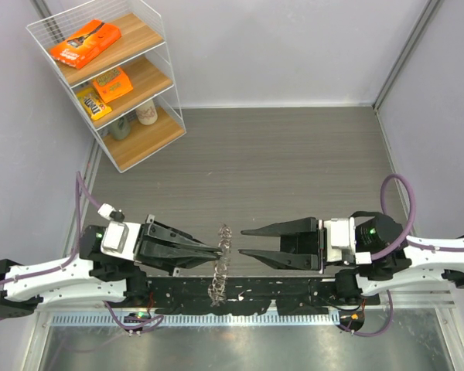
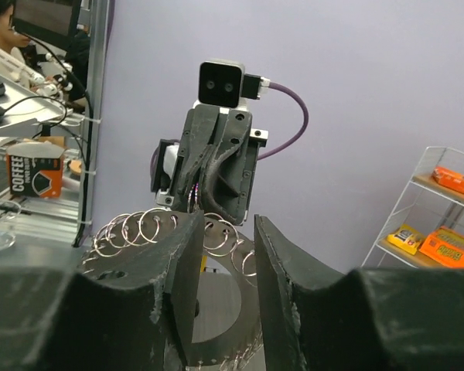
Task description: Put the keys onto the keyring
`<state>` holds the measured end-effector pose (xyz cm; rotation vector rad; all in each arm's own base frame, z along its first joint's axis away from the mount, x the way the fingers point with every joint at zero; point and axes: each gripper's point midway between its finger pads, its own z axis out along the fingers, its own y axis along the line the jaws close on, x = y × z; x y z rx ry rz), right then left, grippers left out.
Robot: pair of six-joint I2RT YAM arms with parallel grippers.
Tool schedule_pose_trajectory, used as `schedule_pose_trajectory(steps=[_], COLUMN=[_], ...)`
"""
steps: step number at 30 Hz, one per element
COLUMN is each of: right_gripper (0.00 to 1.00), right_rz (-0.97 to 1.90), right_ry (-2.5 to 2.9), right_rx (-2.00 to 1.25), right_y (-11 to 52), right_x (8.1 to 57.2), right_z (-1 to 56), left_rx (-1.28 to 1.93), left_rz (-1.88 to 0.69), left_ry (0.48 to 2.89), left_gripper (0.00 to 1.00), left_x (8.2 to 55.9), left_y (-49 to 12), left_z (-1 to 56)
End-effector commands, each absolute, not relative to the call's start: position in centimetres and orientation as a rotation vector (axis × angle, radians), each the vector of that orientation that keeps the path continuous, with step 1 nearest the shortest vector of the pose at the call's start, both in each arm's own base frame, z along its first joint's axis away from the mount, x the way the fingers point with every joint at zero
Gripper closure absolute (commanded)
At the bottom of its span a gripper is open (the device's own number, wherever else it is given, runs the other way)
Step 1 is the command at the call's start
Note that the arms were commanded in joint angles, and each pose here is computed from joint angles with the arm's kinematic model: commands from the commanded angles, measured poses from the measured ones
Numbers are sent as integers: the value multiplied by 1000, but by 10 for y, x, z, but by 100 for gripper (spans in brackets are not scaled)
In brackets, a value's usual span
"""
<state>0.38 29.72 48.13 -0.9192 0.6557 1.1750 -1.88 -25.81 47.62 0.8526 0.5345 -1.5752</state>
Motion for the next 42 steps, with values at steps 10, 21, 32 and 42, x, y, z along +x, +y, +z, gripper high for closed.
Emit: schedule_pose_trajectory(steps=[10, 21, 32, 42], right_gripper=[66, 66, 65, 66], right_rz=[1241, 1251, 1156, 1143], right_ry=[843, 852, 1040, 1152], right_rx=[-1199, -1180, -1139, -1182], right_y=[316, 309, 290, 301], right_x=[-18, -17, 8, 8], right_z=[474, 476, 459, 447], left_rx=[649, 727, 818, 956], left_rz=[-1639, -1572, -1479, -1477], left_ry=[307, 515, 724, 938], left_gripper=[100, 100, 100, 100], left_x=[-24, -9, 1, -2], left_y=[-223, -243, -237, -243], left_z=[518, 501, 489, 469])
